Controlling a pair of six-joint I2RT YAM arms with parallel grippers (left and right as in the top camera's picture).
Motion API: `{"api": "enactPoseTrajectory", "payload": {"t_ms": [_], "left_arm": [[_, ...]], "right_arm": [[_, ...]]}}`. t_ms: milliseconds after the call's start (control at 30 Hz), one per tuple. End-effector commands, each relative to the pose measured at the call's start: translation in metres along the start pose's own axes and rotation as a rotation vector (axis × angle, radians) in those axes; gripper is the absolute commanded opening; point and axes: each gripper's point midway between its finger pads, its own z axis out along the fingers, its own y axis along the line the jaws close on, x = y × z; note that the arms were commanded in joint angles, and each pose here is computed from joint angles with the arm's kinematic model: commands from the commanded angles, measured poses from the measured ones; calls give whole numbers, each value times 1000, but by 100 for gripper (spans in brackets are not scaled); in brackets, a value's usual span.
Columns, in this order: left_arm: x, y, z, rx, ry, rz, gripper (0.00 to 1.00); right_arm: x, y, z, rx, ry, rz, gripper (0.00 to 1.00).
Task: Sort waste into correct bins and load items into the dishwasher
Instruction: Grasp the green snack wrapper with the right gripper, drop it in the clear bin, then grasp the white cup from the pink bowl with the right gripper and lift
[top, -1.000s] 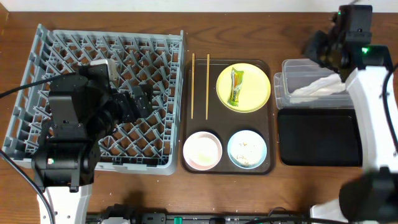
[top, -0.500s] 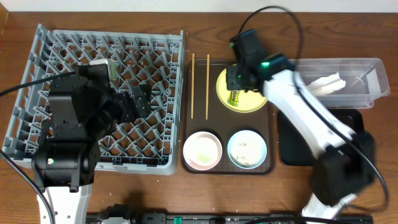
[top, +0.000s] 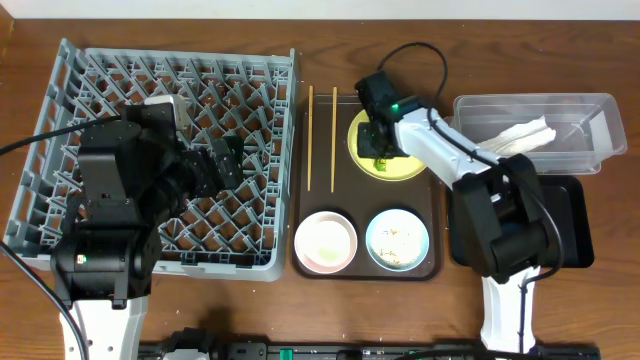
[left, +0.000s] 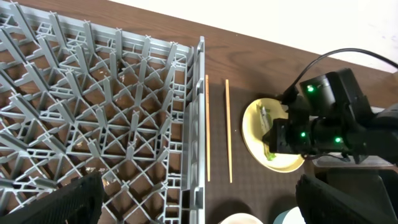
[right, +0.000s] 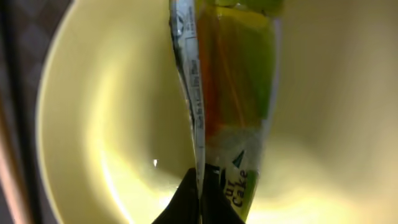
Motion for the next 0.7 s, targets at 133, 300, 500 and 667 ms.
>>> {"api": "enactPoseTrajectory", "payload": {"t_ms": [133, 300, 500, 667], "left_arm": [[-9, -2, -8, -4, -32, 28, 100], [-9, -2, -8, -3, -32, 28, 100], [-9, -2, -8, -3, -32, 28, 100], [-9, -2, -8, -3, -32, 28, 100]], "right_arm": [[-41, -34, -94, -74, -142, 211, 1], [-59, -120, -162, -13, -262, 548, 1], [-52, -196, -164, 94, -252, 747, 1], [-38, -228, -133, 151, -175, 853, 1]]}}
